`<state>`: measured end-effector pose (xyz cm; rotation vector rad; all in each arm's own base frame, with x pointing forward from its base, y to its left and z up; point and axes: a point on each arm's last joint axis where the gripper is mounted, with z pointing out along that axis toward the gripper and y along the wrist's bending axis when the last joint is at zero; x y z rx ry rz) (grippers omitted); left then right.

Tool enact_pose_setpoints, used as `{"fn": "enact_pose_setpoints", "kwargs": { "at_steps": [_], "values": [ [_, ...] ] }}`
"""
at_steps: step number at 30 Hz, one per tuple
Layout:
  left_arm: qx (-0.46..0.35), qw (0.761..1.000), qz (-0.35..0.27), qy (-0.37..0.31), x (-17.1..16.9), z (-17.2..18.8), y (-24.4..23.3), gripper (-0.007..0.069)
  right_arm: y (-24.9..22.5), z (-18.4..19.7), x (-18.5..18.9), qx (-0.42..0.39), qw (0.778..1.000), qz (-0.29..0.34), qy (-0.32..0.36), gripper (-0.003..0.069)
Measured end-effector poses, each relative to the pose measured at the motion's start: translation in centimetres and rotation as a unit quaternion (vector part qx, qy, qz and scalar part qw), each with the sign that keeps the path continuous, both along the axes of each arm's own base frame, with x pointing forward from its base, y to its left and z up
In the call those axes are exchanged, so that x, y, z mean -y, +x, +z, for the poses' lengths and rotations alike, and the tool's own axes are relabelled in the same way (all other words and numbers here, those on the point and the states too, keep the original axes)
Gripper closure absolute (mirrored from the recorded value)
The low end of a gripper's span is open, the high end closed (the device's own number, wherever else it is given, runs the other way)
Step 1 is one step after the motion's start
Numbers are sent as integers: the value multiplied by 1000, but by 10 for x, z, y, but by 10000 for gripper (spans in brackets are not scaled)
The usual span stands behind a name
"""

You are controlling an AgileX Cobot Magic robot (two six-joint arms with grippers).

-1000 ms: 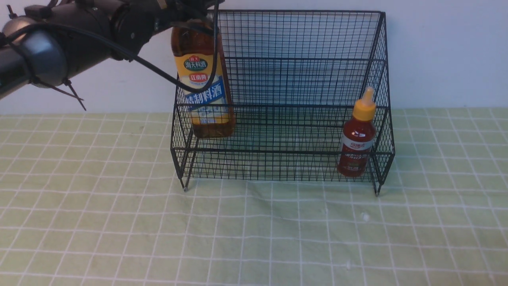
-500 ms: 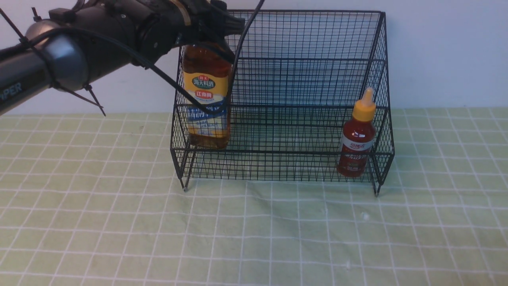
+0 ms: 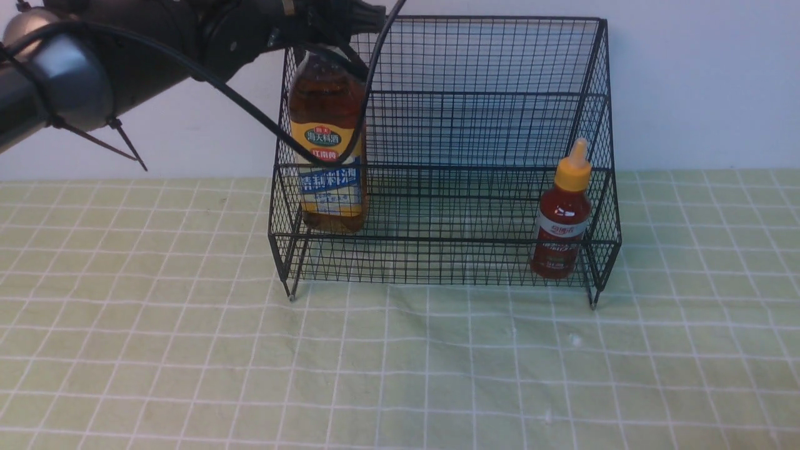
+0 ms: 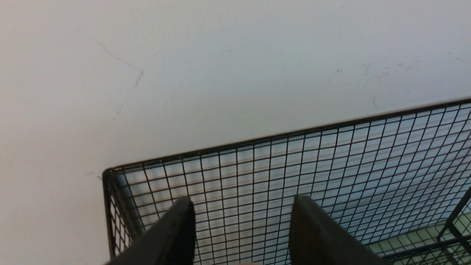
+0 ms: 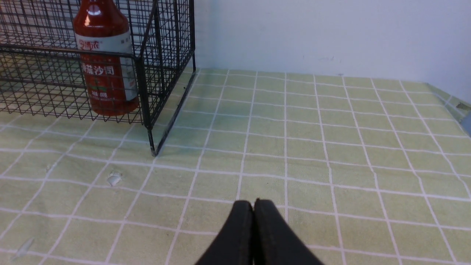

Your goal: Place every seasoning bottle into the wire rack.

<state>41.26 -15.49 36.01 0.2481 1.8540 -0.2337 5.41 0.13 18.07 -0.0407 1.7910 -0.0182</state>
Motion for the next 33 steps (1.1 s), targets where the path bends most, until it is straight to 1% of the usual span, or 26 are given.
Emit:
{"fn": "enact_pose_setpoints", "kwargs": {
  "at_steps": [5,8,10,12,13,14,15,17,18,19,20,22,24,27,30,31,33],
  "values": [
    [16,1000,3,-6,-6,22,-13,302,0,0,0,0,1000,0,0,673],
    [8,1000,13,-2,-11,32,-22,303,0,0,0,0,1000,0,0,673],
    [-2,1000,20,6,-15,38,-29,307,0,0,0,0,1000,0,0,673],
    [-26,998,33,37,-25,47,-43,342,0,0,0,0,1000,0,0,673],
    [-26,998,33,42,-26,49,-45,347,0,0,0,0,1000,0,0,673],
    [-54,994,42,84,-34,52,-57,393,0,0,0,0,1000,0,0,673],
    [-63,992,43,102,-37,54,-61,417,0,0,0,0,1000,0,0,673],
    [-110,981,46,156,-46,54,-75,488,0,0,0,0,1000,0,0,673],
    [-123,978,47,164,-48,53,-77,496,0,0,0,0,1000,0,0,673],
    [-158,967,46,193,-53,51,-86,549,0,0,0,0,1000,0,0,673],
    [-189,958,45,210,-56,49,-93,582,0,0,0,0,1000,0,0,673],
    [-243,943,52,221,-62,46,-104,615,0,0,0,0,1000,0,0,673],
    [-285,932,66,214,-67,40,-114,627,0,0,0,0,1000,0,0,673],
    [-309,928,79,193,-71,29,-128,631,0,0,0,0,1000,0,0,673],
    [-306,938,76,147,-78,16,-159,631,0,0,0,0,1000,0,0,673],
    [-299,941,76,141,-78,19,-161,631,0,0,0,0,1000,0,0,673],
    [-272,955,69,100,-84,12,-186,631,0,0,0,0,1000,0,0,673]
  ]
}}
